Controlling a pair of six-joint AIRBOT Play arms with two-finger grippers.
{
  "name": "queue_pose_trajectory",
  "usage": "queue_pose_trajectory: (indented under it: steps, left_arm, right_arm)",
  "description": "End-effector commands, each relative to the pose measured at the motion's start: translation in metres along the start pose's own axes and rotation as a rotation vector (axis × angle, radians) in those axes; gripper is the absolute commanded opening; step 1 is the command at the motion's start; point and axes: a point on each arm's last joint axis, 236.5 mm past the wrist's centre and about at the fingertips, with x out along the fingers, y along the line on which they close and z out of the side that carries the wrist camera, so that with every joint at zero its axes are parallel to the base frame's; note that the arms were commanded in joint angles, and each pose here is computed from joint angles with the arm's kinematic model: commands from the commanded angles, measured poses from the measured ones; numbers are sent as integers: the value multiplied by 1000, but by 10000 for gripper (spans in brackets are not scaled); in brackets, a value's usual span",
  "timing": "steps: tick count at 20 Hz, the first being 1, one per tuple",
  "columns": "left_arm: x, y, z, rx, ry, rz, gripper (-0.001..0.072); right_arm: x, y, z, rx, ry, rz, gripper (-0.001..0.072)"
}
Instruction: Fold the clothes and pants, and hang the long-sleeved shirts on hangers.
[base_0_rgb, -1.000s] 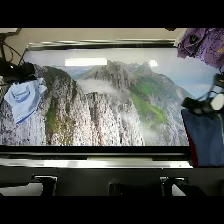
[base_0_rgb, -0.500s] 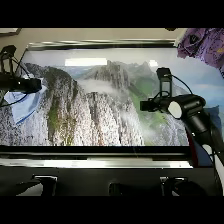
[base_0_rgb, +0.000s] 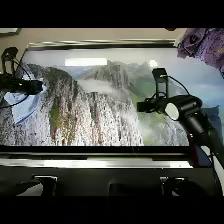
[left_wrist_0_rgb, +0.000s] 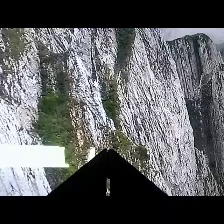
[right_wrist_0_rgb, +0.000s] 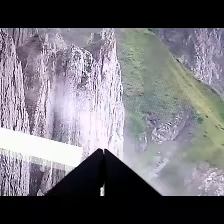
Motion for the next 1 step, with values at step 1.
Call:
queue_pose_trajectory:
  steps: [1]
  left_arm:
    - [0,0,0,1,-1,0,17]
  right_arm:
    - [-1,0,1,-1,-2,0,33]
